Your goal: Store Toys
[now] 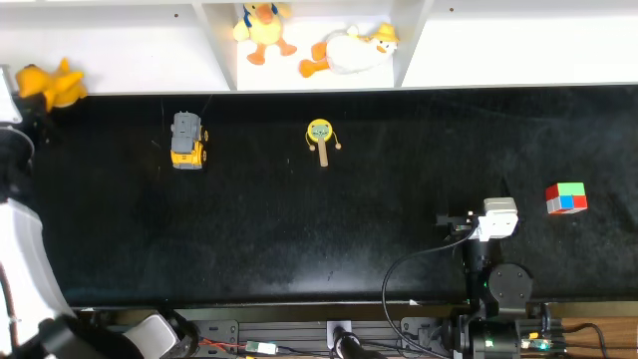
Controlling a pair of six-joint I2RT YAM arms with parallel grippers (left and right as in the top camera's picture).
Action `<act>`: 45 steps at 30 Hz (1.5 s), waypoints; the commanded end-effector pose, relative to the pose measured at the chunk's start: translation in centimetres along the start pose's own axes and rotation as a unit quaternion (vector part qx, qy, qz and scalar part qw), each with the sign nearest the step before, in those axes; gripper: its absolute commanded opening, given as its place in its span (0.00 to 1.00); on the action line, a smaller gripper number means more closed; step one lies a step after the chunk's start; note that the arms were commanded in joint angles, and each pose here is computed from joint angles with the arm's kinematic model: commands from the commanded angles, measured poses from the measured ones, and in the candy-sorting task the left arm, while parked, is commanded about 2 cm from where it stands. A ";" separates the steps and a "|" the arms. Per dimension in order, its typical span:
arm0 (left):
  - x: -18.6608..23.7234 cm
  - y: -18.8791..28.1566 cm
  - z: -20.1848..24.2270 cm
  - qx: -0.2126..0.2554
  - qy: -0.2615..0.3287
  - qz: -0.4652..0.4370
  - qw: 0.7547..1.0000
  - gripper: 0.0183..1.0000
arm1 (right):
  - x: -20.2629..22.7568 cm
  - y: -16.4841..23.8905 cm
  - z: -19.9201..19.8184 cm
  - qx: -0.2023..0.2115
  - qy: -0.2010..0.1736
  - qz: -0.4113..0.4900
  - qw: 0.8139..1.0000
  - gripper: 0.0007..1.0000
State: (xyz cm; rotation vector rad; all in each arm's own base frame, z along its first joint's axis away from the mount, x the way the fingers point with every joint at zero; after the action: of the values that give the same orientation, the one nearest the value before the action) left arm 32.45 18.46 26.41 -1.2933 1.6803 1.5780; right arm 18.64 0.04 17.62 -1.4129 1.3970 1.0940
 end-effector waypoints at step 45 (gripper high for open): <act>-1.7 -8.2 -0.5 -0.034 0.030 0.034 0.998 0.04 | 0.4 0.0 0.1 0.002 -0.004 0.002 1.000 1.00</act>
State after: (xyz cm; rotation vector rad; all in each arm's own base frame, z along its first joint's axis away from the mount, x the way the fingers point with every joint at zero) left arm 39.49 19.60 24.09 -1.3493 1.7391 1.6718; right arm 18.64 0.04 17.62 -1.4132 1.3972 1.0937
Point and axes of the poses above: each gripper's point midway between its finger pads, its own y axis back along the fingers, its own z axis along the line the jaws close on, x = y × z, the point moved 6 cm from there along y, back along the fingers, and after that the axes turned 11 degrees about y, right-handed, at the moved point
